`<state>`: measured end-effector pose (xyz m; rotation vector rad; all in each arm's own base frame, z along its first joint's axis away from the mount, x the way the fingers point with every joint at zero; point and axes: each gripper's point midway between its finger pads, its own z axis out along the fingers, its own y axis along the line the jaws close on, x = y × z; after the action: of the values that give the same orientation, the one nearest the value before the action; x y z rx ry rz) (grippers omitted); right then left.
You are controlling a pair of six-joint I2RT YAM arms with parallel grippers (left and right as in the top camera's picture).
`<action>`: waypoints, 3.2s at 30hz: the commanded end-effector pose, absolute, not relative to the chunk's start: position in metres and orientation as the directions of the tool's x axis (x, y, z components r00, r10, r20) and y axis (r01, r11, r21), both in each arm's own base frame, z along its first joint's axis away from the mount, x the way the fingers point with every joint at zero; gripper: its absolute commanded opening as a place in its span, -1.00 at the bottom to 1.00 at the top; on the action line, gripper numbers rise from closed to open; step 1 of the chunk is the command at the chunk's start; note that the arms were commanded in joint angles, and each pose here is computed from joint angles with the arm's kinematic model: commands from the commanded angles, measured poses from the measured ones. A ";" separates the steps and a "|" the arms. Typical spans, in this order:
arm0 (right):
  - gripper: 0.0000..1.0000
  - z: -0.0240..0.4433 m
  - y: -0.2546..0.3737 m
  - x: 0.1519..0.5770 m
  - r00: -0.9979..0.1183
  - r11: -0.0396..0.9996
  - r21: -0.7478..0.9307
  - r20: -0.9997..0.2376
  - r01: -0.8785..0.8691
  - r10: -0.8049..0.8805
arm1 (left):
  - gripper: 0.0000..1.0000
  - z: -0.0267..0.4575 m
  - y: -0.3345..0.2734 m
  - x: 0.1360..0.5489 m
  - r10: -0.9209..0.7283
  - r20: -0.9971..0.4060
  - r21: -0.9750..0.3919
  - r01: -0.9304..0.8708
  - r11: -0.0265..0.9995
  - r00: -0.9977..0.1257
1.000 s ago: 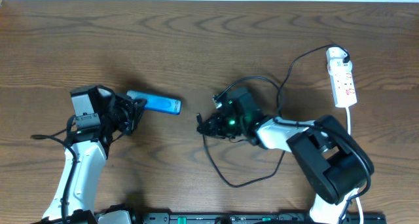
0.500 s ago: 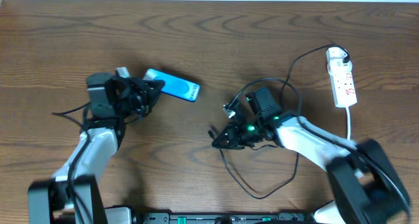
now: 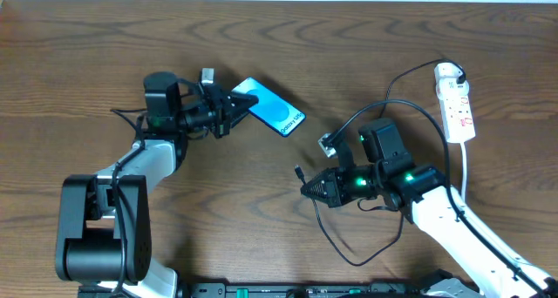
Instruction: Plug charger to phone and switch on socket
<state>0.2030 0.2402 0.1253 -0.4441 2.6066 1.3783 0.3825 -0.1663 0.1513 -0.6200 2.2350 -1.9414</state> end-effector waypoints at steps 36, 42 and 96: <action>-0.98 0.197 0.215 0.194 -0.851 0.252 0.813 -0.503 -0.525 -0.151 | -0.85 0.207 -0.150 0.352 -0.116 -0.135 -0.991 0.134 0.023 -0.984; -0.98 0.210 0.237 0.190 -0.793 0.176 0.774 -0.580 -0.608 -0.188 | -0.85 0.207 -0.150 0.352 -0.114 -0.134 -0.991 0.132 0.022 -0.984; -0.98 0.179 0.263 0.218 -0.885 0.232 0.855 -0.435 -0.463 -0.164 | -0.85 0.207 -0.158 0.348 -0.092 -0.120 -0.993 0.119 0.018 -0.988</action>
<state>0.2197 0.2615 0.1763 -0.5881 2.2528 1.6840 0.3496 -0.1574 0.1985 -0.0357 2.1364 -2.0975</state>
